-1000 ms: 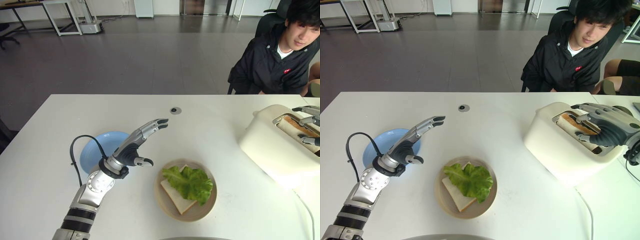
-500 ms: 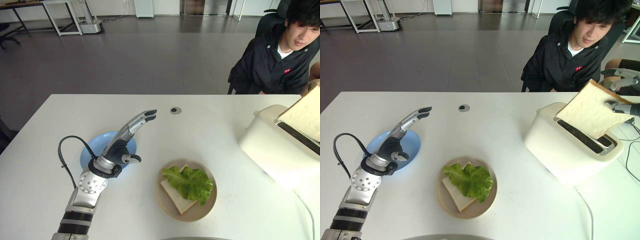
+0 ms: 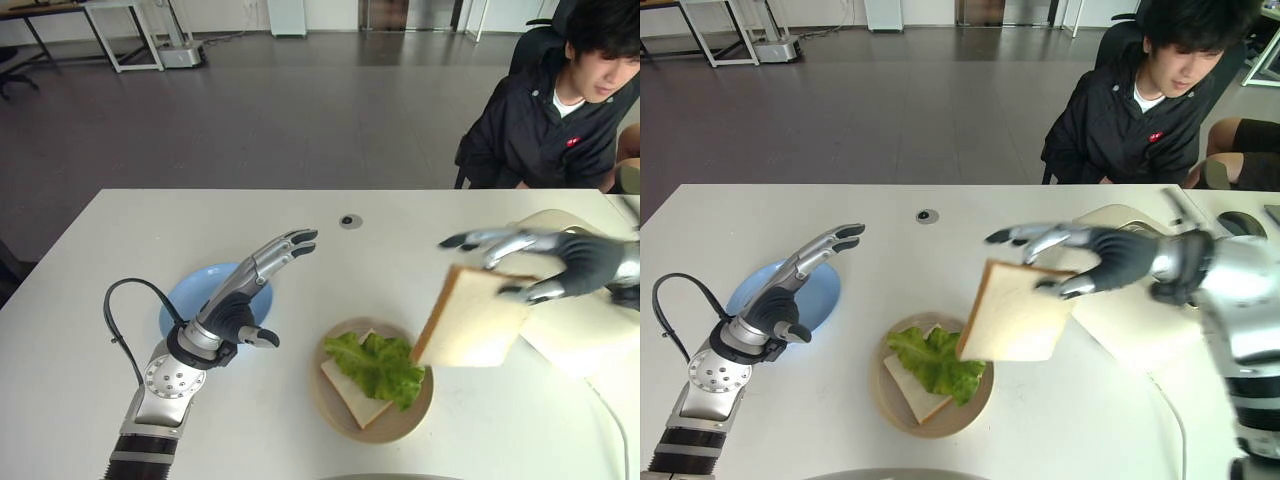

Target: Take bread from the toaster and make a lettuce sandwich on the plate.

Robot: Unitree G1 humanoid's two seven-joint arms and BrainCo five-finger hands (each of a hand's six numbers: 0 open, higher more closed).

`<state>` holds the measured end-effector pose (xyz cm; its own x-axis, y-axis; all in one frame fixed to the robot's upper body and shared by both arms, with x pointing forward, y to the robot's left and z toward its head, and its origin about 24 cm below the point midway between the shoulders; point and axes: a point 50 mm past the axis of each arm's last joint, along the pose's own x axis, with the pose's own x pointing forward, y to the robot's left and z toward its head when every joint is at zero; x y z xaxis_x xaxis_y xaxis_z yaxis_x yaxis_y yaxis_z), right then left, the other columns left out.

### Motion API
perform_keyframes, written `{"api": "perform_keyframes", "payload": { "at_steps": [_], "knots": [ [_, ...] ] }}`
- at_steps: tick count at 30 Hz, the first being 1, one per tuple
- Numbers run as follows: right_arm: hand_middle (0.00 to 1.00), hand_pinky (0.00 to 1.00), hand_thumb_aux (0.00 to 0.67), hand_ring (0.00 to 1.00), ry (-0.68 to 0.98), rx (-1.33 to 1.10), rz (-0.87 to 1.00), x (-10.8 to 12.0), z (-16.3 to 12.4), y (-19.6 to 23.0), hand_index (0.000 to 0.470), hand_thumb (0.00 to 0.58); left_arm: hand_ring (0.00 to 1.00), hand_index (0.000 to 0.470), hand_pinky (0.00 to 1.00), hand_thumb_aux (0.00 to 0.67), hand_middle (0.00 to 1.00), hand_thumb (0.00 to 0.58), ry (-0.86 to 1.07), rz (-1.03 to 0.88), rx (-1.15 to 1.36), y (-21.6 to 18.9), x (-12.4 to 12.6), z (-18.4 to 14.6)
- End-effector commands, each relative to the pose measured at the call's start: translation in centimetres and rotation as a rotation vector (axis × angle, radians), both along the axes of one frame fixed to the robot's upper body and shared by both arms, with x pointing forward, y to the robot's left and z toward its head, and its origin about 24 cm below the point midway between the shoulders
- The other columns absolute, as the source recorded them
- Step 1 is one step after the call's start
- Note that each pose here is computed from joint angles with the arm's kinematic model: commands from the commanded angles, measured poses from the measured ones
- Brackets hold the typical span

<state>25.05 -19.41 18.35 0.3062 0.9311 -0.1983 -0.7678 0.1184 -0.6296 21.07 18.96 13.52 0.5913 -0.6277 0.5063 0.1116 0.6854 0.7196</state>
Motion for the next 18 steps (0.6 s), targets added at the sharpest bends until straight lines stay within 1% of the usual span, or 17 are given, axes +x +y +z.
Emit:
{"api": "perform_keyframes", "payload": {
  "at_steps": [1, 5, 9, 14, 18],
  "knots": [
    [0.0, 0.0, 0.67, 0.0, 0.104, -0.095, 0.134, 1.0, -3.4, 3.9, 0.47, 0.58, 0.0, 0.0, 0.0, 0.0, 0.0, 0.0, -0.003, 0.001, 0.105, 0.0, -0.4, 0.1],
    [0.0, 0.0, 0.67, 0.0, 0.117, -0.208, 0.24, 1.6, -4.7, 6.6, 0.47, 0.58, 0.0, 0.0, 0.0, 0.0, 0.0, 0.0, 0.01, -0.026, 0.176, -0.5, -1.2, -0.5],
    [0.0, 0.0, 0.67, 0.0, 0.142, -0.289, 0.299, 2.8, -5.3, 8.1, 0.47, 0.58, 0.0, 0.0, 0.0, 0.0, 0.0, 0.0, 0.045, -0.072, 0.3, -1.9, -1.9, -2.2],
    [0.0, 0.0, 0.67, 0.0, 0.17, -0.274, 0.344, 2.9, -5.4, 9.4, 0.47, 0.58, 0.0, 0.0, 0.0, 0.0, 0.0, 0.0, 0.028, -0.085, 0.338, -2.0, -2.2, -1.8],
    [0.0, 0.0, 0.67, 0.0, 0.186, -0.257, 0.356, 3.1, -5.1, 10.3, 0.47, 0.58, 0.0, 0.0, 0.0, 0.0, 0.0, 0.0, 0.017, -0.093, 0.322, -1.9, -2.7, -1.4]
  ]
}}
